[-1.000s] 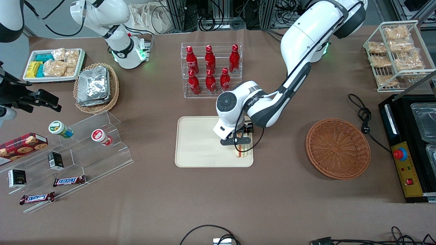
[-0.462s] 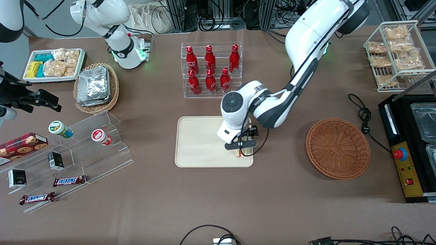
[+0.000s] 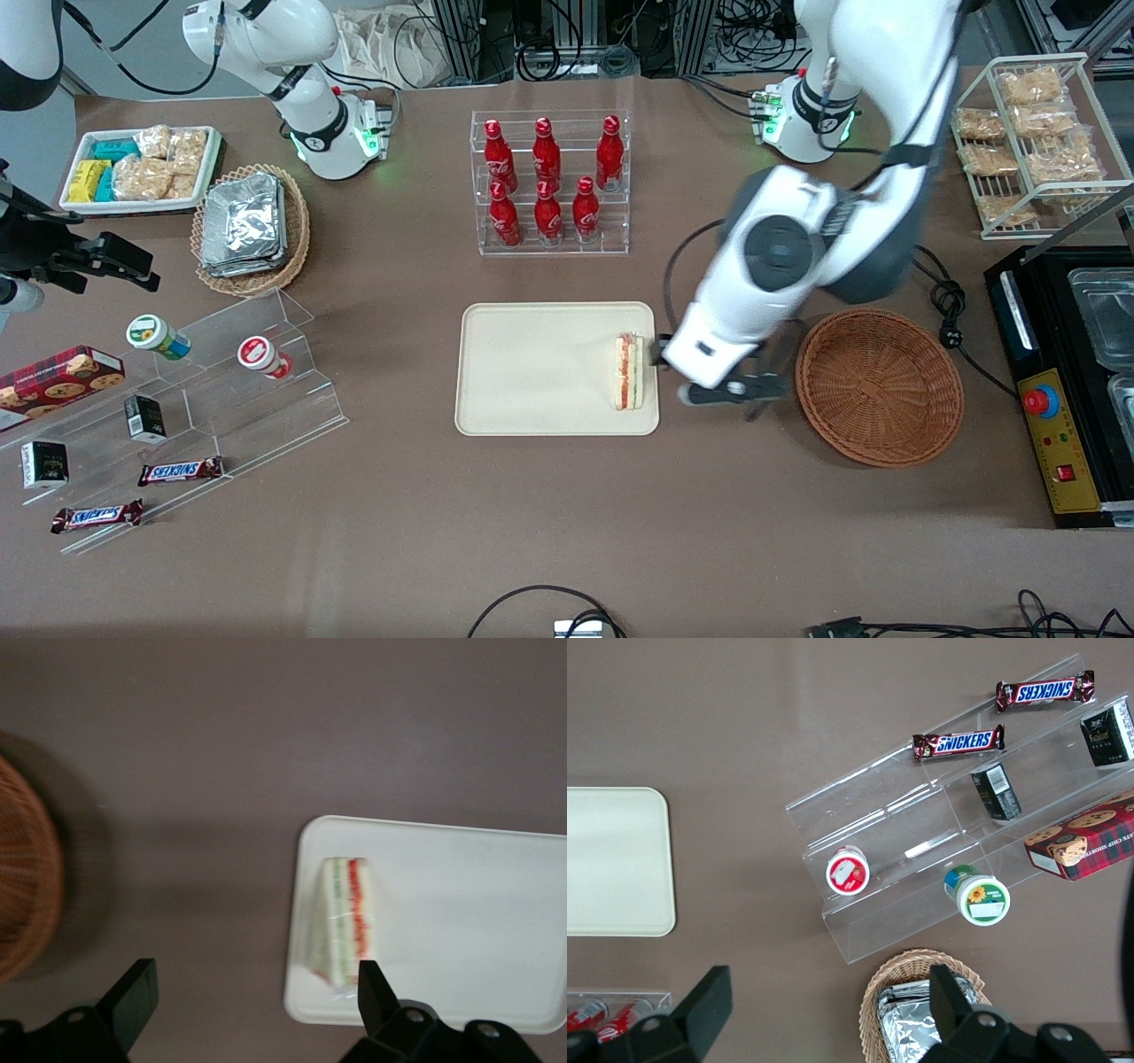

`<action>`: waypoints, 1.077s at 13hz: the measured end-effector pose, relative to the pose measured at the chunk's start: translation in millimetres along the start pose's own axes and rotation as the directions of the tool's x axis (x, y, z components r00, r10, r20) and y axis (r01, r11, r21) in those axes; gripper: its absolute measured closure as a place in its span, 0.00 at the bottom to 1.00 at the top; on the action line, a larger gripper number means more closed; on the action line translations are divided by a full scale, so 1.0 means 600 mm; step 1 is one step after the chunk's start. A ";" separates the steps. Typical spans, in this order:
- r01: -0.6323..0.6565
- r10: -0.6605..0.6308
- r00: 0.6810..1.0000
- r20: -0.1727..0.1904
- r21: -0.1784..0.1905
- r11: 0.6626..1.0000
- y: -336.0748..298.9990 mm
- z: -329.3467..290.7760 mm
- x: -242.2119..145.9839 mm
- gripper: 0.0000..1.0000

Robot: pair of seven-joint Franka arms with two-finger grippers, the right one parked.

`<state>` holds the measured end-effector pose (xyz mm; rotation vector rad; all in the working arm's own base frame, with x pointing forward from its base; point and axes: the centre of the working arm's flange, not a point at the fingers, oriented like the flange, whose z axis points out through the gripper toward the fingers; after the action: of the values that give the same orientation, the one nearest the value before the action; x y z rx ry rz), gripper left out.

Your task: Place sandwich from basket to tray

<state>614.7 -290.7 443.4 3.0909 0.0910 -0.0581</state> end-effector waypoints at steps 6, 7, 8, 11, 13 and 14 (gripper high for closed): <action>-0.050 0.050 0.999 0.012 0.011 0.999 -0.285 -0.179 0.021 0.00; -0.064 0.063 0.998 0.004 0.020 0.998 -0.326 -0.201 0.017 0.00; -0.081 0.082 0.997 -0.005 0.046 0.996 -0.362 -0.216 0.013 0.00; -0.082 0.083 0.996 -0.012 0.070 0.994 -0.418 -0.229 -0.005 0.00; -0.081 0.084 0.995 -0.046 0.067 0.995 -0.425 -0.248 -0.029 0.00; -0.083 0.087 0.994 -0.059 0.069 0.994 -0.424 -0.260 -0.047 0.00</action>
<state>577.2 -31.1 588.2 3.1591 -0.0408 0.0389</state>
